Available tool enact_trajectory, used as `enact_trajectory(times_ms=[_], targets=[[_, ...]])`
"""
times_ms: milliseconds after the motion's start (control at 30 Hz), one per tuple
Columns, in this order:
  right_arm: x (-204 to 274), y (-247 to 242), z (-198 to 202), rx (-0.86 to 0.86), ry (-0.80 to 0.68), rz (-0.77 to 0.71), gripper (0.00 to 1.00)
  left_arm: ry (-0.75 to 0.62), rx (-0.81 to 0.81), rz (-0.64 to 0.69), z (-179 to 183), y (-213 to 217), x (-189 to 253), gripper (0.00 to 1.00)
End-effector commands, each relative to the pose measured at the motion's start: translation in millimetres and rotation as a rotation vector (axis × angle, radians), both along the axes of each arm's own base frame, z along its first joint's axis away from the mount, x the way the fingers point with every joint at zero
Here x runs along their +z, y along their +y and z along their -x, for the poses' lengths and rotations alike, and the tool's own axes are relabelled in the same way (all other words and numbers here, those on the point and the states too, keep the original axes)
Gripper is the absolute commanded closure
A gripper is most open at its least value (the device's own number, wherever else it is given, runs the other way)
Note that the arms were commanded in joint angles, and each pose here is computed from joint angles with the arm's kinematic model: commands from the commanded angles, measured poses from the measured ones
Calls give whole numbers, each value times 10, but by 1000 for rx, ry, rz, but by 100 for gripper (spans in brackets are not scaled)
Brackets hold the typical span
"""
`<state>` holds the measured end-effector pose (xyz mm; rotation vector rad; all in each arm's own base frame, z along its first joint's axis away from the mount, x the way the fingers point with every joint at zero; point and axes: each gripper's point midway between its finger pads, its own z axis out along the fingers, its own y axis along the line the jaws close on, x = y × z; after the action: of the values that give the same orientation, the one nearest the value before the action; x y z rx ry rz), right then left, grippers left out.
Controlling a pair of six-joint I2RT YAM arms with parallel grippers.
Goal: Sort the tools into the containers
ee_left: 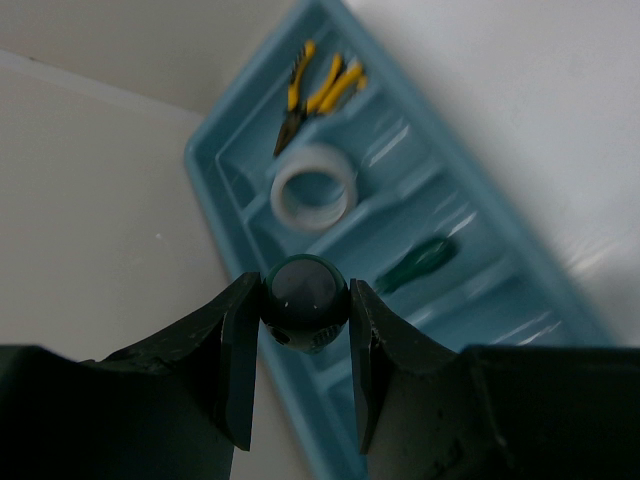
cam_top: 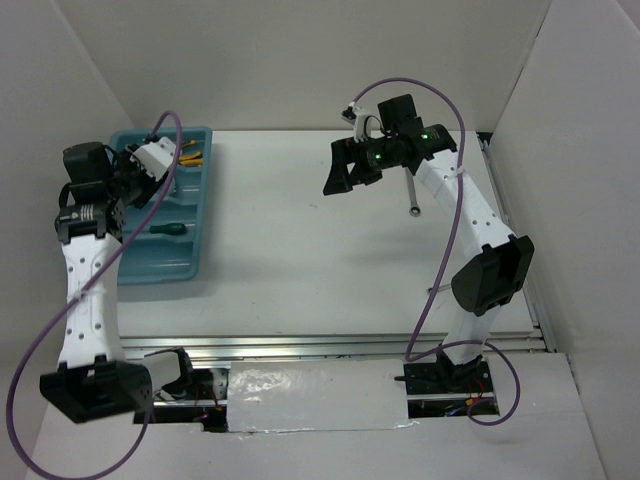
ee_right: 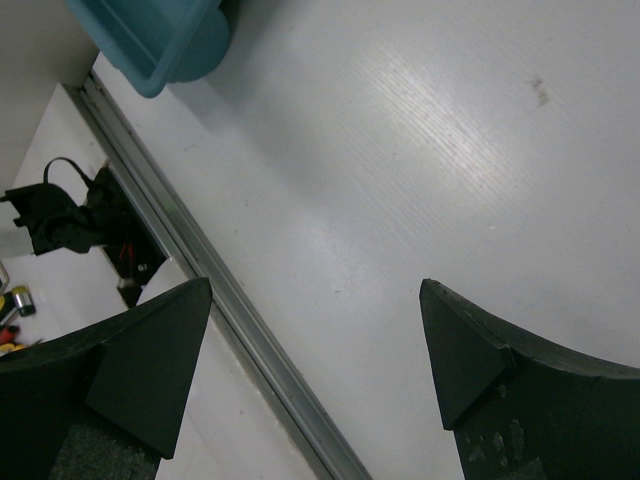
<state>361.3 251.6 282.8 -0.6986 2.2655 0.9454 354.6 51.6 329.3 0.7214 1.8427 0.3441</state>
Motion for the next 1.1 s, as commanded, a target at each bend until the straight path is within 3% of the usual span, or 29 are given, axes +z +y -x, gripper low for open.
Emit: enact_trajectory(times_ms=[0, 33, 300, 467, 700, 933, 967, 1067], targets=[[137, 142, 105, 48, -43, -37, 7, 246, -277, -337, 44, 300, -545, 100], [120, 168, 123, 51, -40, -28, 7, 264, -303, -306, 82, 375, -548, 100], [35, 272, 197, 71, -44, 0, 8, 333, -687, -442, -43, 515, -1030, 100], [20, 317, 175, 79, -33, 3, 8, 430, -779, -498, -204, 571, -1312, 100], [-15, 320, 163, 78, -29, 11, 8, 576, -808, -505, -279, 674, -1653, 95], [-64, 312, 149, 86, -7, 3, 8, 677, -740, -515, -365, 899, -2003, 91], [-69, 318, 147, 88, -5, 2, 8, 686, -722, -512, -374, 923, -2023, 90], [-94, 318, 130, 89, 3, 3, 8, 709, -668, -492, -428, 968, -2089, 68]])
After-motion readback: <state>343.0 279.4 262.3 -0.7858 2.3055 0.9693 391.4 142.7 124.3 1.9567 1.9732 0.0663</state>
